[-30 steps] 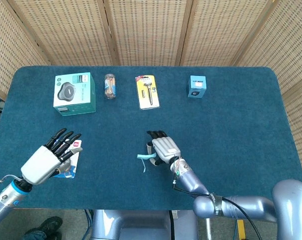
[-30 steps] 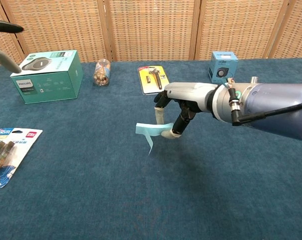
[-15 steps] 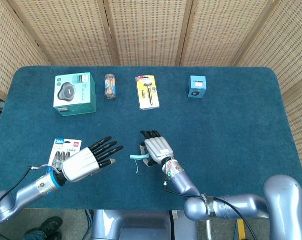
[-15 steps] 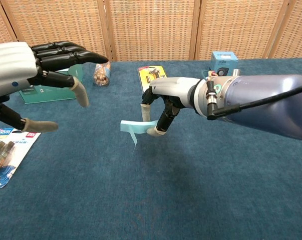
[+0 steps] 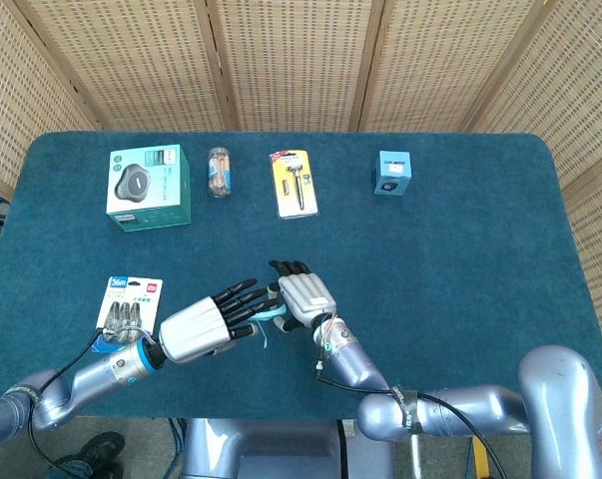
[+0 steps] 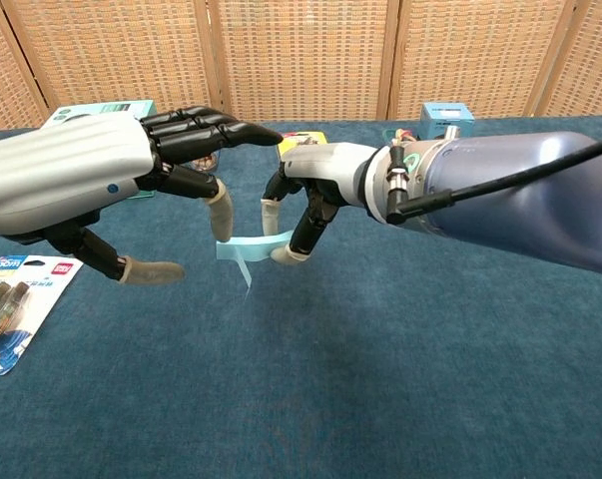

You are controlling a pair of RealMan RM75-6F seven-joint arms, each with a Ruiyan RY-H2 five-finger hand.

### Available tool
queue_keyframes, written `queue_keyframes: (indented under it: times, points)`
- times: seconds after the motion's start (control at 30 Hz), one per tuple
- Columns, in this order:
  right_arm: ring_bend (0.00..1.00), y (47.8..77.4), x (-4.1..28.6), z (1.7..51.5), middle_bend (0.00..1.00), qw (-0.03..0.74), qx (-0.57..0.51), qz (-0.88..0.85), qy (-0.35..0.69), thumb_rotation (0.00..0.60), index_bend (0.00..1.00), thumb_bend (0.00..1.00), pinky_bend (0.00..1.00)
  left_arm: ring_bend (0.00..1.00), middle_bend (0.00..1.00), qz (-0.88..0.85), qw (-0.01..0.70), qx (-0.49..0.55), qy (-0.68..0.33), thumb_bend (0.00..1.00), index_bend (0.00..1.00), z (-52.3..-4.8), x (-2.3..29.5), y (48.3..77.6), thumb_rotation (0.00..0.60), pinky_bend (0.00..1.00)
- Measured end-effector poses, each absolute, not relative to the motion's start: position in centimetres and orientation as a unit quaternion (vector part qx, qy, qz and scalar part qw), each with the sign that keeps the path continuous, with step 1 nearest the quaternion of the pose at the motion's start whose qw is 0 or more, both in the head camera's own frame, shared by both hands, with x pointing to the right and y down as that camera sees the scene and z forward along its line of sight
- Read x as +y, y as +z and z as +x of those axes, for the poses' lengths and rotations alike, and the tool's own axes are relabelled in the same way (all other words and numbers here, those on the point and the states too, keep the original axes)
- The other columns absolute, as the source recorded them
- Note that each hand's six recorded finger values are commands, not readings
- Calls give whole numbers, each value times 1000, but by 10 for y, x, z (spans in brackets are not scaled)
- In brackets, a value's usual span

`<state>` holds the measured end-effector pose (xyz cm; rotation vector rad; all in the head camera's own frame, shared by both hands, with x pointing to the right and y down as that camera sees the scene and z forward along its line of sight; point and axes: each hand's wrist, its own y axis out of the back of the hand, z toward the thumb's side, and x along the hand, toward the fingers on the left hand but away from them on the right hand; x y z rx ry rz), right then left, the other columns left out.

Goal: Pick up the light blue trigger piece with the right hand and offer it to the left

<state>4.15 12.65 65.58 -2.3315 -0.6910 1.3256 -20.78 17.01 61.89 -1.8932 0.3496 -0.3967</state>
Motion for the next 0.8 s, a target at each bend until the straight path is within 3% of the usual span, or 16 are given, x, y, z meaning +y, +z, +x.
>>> queue_keyframes:
  times: [0.8]
  points:
    - [0, 645, 119, 44, 73, 158, -263, -834, 458, 600, 585, 569, 0, 0, 0, -787, 571, 195, -129, 256, 493, -204, 176, 632, 600, 0]
